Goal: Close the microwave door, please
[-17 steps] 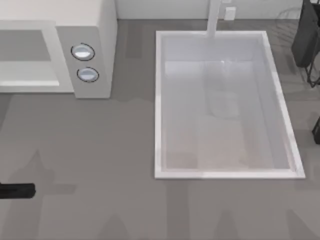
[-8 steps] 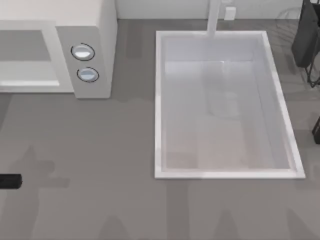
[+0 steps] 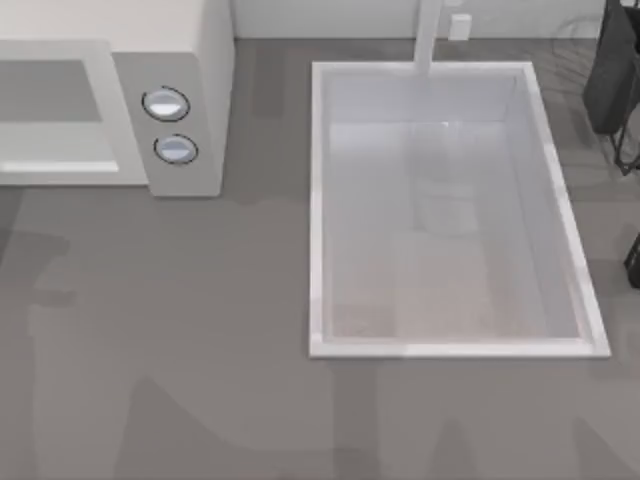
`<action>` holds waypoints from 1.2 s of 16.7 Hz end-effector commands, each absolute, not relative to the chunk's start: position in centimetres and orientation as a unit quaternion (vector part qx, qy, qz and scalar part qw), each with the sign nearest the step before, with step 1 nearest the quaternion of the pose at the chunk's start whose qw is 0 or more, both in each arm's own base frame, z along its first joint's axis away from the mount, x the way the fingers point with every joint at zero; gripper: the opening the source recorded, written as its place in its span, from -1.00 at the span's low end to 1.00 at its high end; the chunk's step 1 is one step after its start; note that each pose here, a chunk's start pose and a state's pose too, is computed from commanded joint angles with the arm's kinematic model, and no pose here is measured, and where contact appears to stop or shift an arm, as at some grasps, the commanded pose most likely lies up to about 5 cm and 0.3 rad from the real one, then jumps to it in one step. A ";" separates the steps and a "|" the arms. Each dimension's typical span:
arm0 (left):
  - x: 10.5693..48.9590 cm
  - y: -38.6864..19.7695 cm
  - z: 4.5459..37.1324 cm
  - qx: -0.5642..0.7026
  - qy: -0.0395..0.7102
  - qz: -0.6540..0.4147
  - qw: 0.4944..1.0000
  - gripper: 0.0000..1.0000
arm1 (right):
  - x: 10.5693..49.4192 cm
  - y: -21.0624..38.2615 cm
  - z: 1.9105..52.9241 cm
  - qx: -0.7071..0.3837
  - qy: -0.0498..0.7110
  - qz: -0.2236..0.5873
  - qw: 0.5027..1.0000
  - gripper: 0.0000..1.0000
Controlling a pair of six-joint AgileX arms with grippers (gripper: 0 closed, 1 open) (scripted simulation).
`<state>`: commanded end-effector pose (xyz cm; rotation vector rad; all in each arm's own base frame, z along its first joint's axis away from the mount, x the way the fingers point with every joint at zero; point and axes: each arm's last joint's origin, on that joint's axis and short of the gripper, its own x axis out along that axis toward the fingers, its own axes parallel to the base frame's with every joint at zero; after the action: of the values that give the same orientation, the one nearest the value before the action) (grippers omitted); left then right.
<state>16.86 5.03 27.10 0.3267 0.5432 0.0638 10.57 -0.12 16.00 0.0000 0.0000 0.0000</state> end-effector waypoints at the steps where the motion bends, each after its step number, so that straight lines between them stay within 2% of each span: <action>1: 18.1 6.8 27.7 0.158 0.294 0.027 0.942 -1.00 | 10.6 -0.1 16.0 0.000 0.000 0.000 1.000 1.00; 6: 21.9 18.5 27.9 0.096 0.380 0.001 0.920 -1.00 | 10.6 -0.1 16.0 0.000 0.000 0.000 1.000 1.00; 11: 20.6 28.5 25.3 0.023 0.389 -0.010 0.921 -1.00 | 10.6 -0.1 16.0 0.000 0.000 0.000 1.000 1.00; 14: 19.6 30.9 24.4 0.005 0.383 -0.009 0.924 -1.00 | 10.6 -0.1 16.0 0.000 0.000 0.000 1.000 1.00; 20: 19.6 30.9 24.3 0.005 0.384 -0.010 0.923 -1.00 | 10.6 -0.1 16.0 0.000 0.000 0.000 1.000 1.00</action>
<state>19.63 30.91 24.30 0.0105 0.7877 -0.0200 10.57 -0.12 16.00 0.0000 0.0000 0.0000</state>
